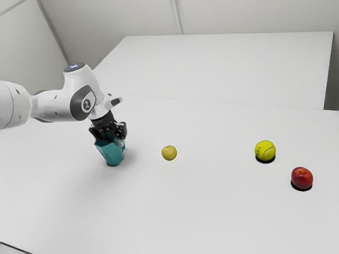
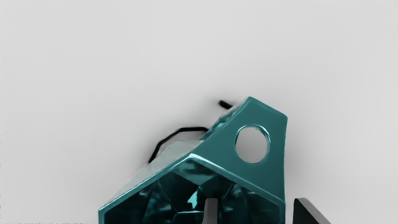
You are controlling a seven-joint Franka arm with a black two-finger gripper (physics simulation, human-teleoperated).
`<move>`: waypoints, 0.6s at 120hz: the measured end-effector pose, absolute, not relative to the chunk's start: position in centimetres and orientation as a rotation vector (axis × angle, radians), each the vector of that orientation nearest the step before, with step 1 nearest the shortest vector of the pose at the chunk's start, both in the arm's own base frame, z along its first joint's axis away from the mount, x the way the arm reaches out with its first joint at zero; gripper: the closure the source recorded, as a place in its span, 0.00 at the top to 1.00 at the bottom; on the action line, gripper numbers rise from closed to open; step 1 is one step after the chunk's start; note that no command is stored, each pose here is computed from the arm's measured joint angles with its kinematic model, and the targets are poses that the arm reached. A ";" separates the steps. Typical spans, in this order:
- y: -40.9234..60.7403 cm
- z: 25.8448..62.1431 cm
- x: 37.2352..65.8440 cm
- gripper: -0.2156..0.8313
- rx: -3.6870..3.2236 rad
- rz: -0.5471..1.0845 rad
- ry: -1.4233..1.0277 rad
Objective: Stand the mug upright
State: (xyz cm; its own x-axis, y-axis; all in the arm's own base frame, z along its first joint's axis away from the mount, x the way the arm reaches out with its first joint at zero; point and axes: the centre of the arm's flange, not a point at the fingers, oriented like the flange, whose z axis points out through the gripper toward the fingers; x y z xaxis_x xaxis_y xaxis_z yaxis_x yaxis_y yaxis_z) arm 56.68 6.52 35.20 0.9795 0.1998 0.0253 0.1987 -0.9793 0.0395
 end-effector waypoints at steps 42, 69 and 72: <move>3.3 42.3 55.9 0.72 3.110 0.165 0.272; -0.4 48.6 56.4 0.77 3.147 0.259 0.138; -0.6 49.5 56.6 0.77 3.155 0.270 0.122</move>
